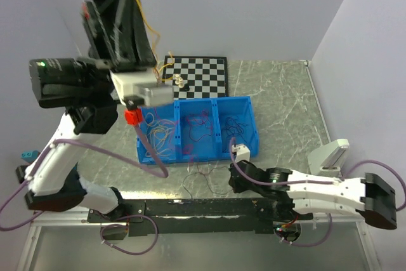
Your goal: Untangle the cables
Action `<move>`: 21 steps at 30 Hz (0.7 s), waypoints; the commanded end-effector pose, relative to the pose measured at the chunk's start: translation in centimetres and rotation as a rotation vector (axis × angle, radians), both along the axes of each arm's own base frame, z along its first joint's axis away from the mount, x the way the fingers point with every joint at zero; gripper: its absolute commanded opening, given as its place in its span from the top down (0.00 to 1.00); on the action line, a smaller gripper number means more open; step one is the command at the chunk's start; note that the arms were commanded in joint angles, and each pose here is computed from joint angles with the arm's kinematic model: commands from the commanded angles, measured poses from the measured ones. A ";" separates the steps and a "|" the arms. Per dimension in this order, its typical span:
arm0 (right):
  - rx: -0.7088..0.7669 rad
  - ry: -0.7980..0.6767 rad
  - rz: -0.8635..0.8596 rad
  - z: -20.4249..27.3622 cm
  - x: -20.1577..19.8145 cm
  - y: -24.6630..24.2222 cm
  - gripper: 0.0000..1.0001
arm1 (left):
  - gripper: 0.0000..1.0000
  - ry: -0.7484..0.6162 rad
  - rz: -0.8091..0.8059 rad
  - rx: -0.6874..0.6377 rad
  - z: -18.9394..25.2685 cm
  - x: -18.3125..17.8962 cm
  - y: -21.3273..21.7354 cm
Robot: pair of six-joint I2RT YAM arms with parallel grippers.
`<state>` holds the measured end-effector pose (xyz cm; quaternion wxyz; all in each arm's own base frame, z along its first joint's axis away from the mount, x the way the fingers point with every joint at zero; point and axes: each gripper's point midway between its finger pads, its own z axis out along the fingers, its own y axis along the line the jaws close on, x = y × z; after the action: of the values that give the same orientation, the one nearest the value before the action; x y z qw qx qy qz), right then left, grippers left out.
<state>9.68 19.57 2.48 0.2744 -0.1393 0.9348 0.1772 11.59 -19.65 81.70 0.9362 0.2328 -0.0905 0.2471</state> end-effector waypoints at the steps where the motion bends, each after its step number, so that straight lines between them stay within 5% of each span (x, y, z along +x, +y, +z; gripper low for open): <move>1: 0.212 -0.248 0.049 9.0 2.9 2.7 0.98 | 0.99 0.052 -0.051 0.163 -4.4 0.1 -2.6; 6: 0.323 -0.418 0.146 16.2 3.9 4.7 0.83 | 0.99 0.149 -0.104 0.233 -7.3 0.9 -4.1; 12: 0.523 -0.635 0.286 23.5 3.9 7.7 0.20 | 0.99 0.237 -0.147 0.317 -10.1 1.2 -5.8; 21: 0.580 -0.900 0.385 28.3 3.8 7.5 0.11 | 0.99 0.312 -0.176 0.411 -13.1 1.2 -7.7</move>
<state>13.63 27.19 27.06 0.5801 -0.2711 0.6627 0.3884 13.43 -27.91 68.65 0.8881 0.4452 -0.0192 0.1126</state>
